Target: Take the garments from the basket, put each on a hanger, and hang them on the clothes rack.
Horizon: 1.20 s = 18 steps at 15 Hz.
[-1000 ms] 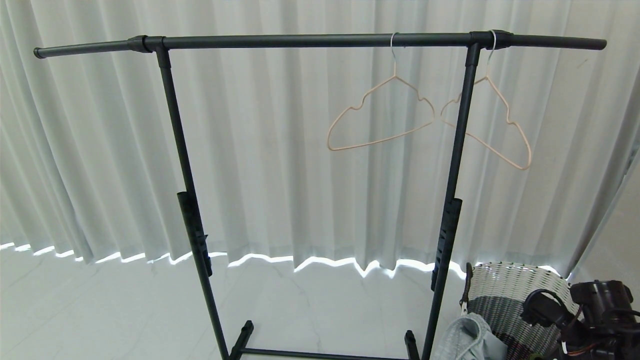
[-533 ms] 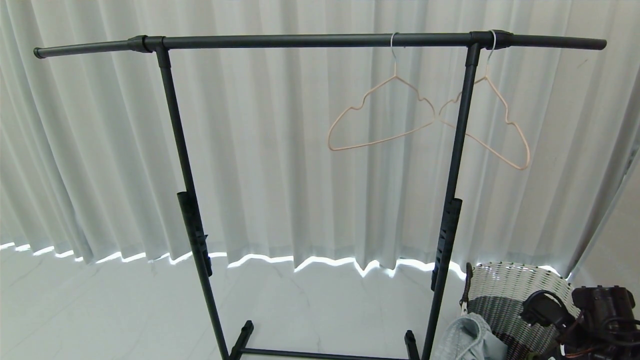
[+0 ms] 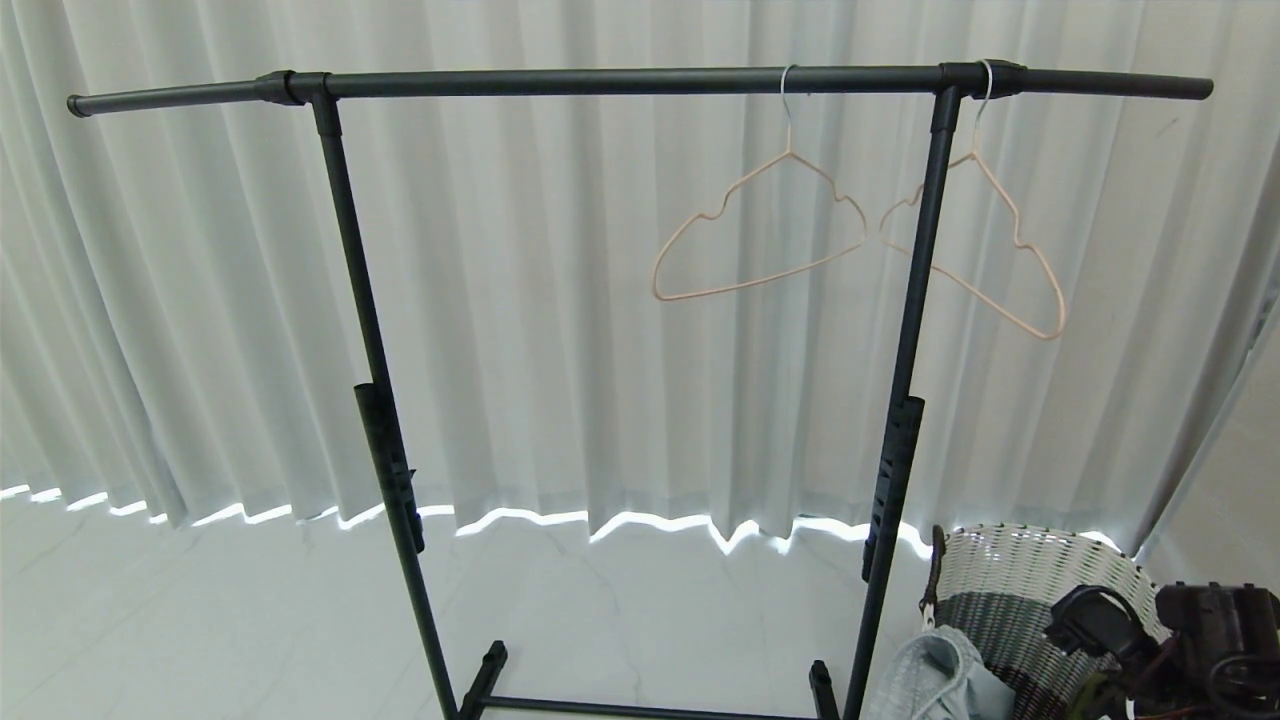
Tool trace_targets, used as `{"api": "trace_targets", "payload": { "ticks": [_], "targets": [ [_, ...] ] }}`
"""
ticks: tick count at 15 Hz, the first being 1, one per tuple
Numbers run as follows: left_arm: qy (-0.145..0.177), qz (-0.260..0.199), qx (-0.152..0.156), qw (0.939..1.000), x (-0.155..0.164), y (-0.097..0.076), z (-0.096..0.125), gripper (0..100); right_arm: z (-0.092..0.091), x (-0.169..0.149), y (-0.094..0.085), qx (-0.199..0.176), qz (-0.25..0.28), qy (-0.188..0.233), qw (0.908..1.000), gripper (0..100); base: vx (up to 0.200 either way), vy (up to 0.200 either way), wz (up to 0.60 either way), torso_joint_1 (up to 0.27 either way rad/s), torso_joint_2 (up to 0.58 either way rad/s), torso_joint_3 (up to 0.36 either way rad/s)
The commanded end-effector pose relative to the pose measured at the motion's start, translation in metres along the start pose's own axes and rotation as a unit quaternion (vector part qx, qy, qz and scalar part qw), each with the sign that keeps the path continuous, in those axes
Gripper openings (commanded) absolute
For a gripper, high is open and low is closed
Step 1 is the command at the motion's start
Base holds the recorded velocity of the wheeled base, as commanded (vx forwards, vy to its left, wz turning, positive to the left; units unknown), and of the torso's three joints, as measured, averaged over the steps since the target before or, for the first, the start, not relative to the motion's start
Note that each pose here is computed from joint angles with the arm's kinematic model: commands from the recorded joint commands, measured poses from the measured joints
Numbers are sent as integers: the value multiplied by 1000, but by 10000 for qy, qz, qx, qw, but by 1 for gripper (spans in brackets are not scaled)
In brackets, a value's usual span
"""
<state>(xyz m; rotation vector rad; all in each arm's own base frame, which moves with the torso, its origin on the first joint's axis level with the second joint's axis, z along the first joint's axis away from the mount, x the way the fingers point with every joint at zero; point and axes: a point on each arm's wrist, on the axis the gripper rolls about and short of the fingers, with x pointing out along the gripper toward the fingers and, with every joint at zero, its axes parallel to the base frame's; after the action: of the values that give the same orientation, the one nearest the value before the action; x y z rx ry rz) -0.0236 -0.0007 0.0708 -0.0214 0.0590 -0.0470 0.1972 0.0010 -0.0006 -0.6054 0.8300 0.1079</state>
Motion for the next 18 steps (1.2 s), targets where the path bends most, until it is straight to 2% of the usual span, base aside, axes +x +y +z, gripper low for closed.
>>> {"api": "trace_targets", "payload": {
  "ticks": [1,5,9,11,13,14,15,17,18],
  "targets": [
    [-1,1,10,10000,0,0,0,100,11,-20,-12,170,-336,-531,9979,0,0,0,0,0,0,0],
    [-1,1,25,10000,0,0,0,100,21,-61,-38,680,-1092,-1433,9813,0,0,0,0,0,0,0],
    [-1,1,25,10000,0,0,0,100,26,-107,-51,969,-1735,-2412,9499,0,0,0,0,0,0,0],
    [-1,1,25,10000,0,0,0,100,33,-125,-59,1045,-2062,-2849,9303,0,0,0,0,0,0,0],
    [-1,1,25,10000,0,0,0,100,43,-143,-71,1092,-2249,-3072,9182,0,0,0,0,0,0,0],
    [-1,1,18,10000,0,0,0,100,50,-153,-76,1097,-2244,-3084,9179,0,0,0,0,0,0,0],
    [7,1,17,10000,0,0,0,100,56,-166,-82,1111,-2175,-3021,9215,0,0,0,0,0,0,0],
    [-1,1,10,10000,0,0,0,100,65,-198,-91,1256,-1882,-2774,9337,0,0,0,0,0,0,0],
    [-1,1,10,10000,0,0,0,100,69,-218,-95,1516,-1585,-2590,9407,0,0,0,0,0,0,0]
  ]
}}
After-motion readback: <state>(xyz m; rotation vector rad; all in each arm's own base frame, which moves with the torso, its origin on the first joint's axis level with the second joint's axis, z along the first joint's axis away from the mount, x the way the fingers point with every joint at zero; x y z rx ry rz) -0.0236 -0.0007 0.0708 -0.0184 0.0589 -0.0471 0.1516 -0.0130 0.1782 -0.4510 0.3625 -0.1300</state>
